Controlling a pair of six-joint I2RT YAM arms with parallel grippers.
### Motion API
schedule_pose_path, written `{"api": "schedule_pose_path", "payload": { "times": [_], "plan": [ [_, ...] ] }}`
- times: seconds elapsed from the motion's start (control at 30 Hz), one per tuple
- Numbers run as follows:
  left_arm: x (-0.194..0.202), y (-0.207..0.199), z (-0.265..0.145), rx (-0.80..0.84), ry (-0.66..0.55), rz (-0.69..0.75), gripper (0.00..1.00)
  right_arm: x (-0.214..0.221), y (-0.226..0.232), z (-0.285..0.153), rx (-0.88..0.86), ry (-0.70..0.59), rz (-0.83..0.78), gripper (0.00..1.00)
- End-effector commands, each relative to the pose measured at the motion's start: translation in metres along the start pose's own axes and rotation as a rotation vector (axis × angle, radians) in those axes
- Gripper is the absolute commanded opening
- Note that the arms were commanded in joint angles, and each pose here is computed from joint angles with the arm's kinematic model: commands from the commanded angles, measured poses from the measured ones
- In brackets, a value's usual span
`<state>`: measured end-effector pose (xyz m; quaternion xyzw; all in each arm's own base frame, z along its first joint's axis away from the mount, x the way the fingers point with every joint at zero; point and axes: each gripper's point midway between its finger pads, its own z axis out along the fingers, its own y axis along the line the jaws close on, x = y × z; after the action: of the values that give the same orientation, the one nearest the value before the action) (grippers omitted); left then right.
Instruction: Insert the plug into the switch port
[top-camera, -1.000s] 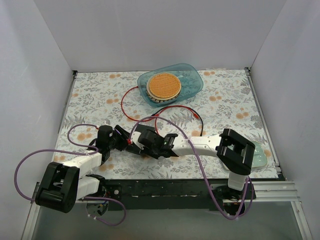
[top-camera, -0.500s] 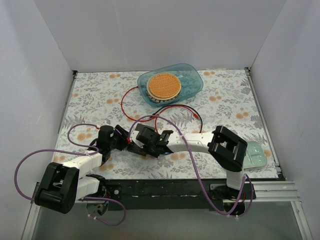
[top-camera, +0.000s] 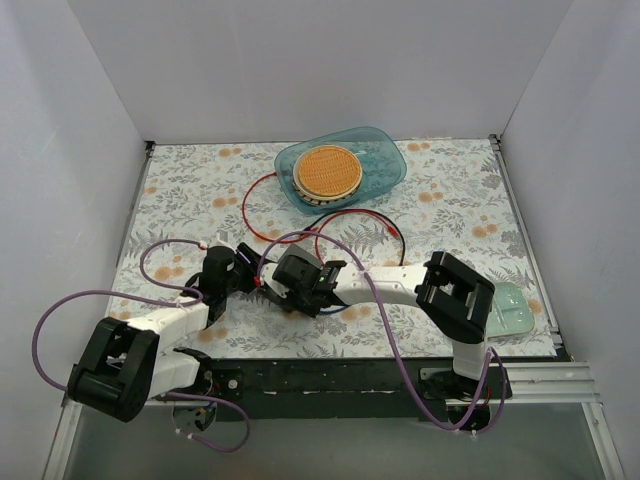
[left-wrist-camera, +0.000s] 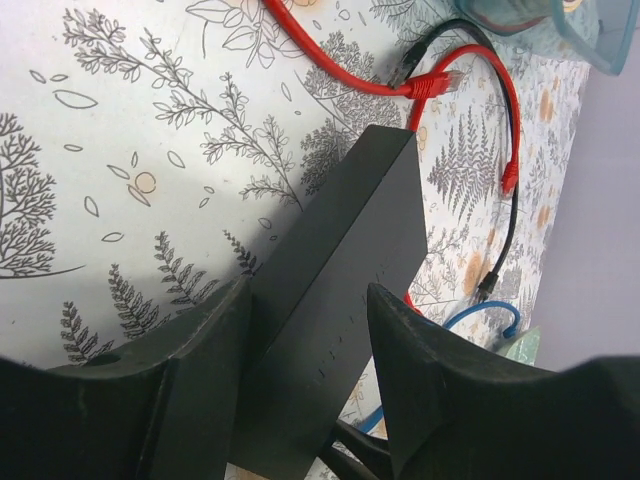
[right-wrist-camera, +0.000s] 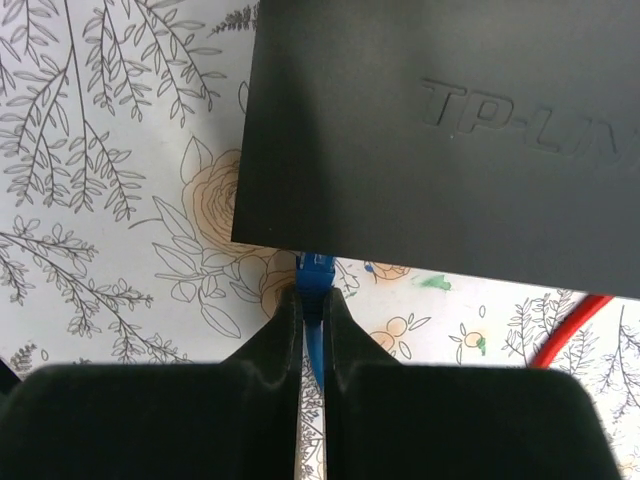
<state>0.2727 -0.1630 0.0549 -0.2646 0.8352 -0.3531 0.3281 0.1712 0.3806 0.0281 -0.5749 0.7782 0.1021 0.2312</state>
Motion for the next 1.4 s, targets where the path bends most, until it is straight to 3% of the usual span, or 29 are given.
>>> {"api": "schedule_pose_path", "payload": {
  "times": [0.0, 0.43, 1.37],
  "plan": [
    [0.076, -0.048, -0.028, 0.193, 0.376, -0.021, 0.47, -0.163, -0.031, -0.041, 0.077, -0.600, 0.055, 0.01],
    [0.092, -0.020, -0.024, 0.086, 0.423, -0.066, 0.45, -0.167, -0.057, -0.074, 0.149, -0.721, 0.116, 0.01],
    [0.112, -0.013, -0.028, 0.058, 0.495, -0.075, 0.43, -0.177, -0.061, -0.079, 0.148, -0.761, 0.142, 0.01]
  ]
}}
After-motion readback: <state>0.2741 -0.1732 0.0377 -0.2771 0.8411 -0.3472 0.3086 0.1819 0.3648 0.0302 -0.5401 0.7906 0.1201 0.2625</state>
